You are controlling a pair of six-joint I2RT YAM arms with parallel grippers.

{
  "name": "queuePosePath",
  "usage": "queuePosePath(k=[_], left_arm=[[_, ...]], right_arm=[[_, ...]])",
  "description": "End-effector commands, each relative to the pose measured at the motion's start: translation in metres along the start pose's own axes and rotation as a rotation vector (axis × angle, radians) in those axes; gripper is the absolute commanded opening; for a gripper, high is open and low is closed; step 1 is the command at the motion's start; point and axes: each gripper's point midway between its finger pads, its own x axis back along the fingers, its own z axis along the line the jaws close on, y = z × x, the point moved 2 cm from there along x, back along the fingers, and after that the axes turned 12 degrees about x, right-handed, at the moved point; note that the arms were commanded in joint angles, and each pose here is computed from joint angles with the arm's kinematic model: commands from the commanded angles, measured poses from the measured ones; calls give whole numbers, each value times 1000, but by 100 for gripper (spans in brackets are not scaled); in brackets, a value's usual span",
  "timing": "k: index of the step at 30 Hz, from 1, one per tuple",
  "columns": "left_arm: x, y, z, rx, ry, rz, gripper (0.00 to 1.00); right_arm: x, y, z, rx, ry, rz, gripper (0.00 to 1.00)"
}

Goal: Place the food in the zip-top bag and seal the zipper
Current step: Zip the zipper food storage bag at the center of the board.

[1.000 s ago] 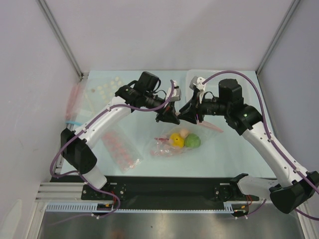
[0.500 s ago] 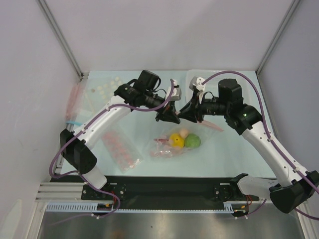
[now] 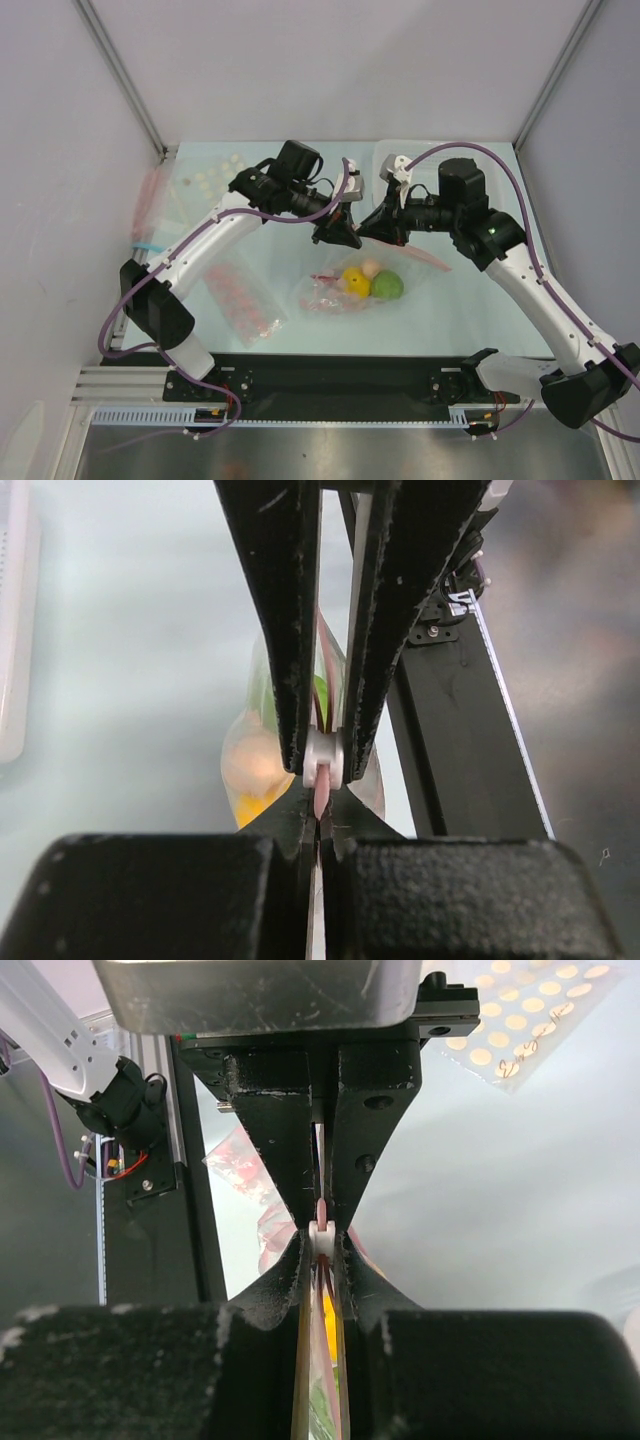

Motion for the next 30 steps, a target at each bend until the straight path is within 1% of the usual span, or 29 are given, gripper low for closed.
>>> queuePosePath(k=[1,8,15,24,30], left_arm=[[11,32,-7,-100,13,-80,0],[24,40,-9,-105,21,-129,0],[43,42,0,-71,83,-166,0],[73,43,30,-31,279,-198,0],[96,41,59,35,440,-219,1]], right_arm=[[8,2,9,11,9,-5,0],[19,-11,12,-13,-11,14,0],[30,-22,19,-43,-33,41,0],[46,-45,27,-113,-118,89,0],[58,-59,39,-158,-157,123,0]])
